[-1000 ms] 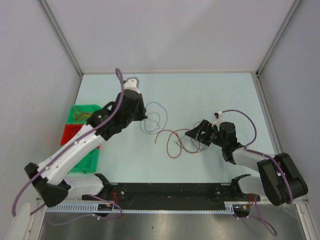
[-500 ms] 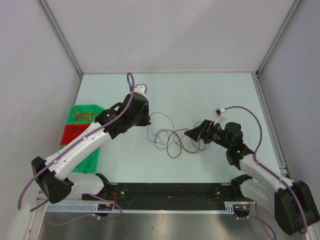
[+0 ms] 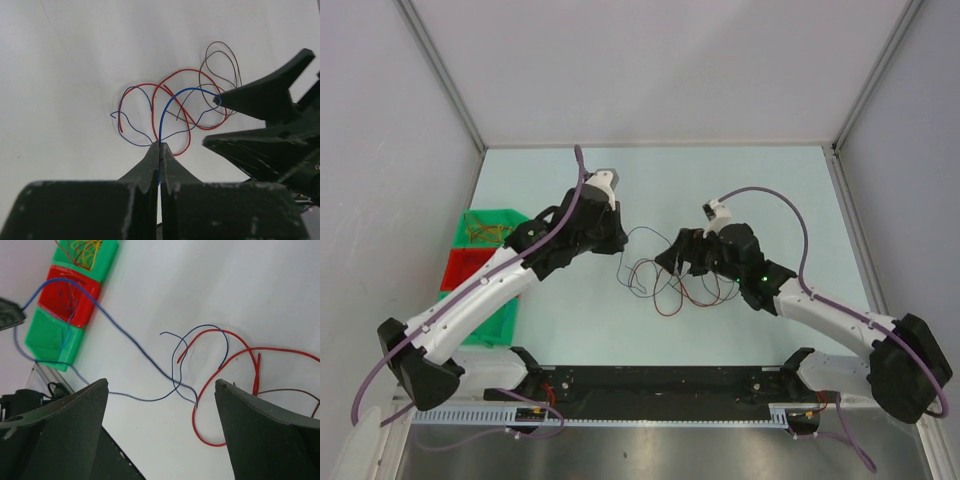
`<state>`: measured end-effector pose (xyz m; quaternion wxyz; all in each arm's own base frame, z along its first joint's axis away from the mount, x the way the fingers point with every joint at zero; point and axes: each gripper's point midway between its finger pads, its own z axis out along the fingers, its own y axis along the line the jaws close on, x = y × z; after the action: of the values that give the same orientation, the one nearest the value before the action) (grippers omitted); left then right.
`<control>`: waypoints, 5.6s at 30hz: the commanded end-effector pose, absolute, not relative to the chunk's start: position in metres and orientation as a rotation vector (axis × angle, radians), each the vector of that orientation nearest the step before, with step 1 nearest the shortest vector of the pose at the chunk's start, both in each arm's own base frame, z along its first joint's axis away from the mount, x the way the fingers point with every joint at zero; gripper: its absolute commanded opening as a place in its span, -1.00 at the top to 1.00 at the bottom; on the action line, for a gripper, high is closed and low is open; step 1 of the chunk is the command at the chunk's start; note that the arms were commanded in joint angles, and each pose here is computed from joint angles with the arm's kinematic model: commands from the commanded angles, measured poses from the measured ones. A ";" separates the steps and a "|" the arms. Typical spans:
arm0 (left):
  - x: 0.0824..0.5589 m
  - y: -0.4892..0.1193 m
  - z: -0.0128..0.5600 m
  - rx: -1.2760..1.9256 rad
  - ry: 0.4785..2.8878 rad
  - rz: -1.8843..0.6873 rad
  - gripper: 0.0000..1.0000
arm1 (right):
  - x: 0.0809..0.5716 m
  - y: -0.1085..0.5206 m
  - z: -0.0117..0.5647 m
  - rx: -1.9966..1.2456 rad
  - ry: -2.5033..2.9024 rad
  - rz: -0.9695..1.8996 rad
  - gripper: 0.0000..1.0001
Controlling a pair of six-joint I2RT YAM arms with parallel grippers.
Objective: Untangle the cables
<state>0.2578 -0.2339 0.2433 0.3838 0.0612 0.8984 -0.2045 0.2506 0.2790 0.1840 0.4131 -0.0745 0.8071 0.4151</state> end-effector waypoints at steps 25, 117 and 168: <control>0.216 -0.201 0.300 0.291 2.099 -0.616 -0.54 | 0.249 0.310 0.336 -0.224 1.747 0.941 1.00; 0.152 0.099 0.430 -0.813 1.628 0.401 0.99 | 0.204 0.281 0.136 -0.265 2.243 0.604 -0.50; 0.153 0.154 0.142 -1.749 1.697 0.072 0.99 | 0.182 0.297 0.080 -0.429 2.273 0.731 -0.49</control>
<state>0.1383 0.1506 0.1234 0.2963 -0.6676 0.6801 0.0633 0.1782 0.2898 0.0758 0.3371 -0.1647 0.8859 0.2729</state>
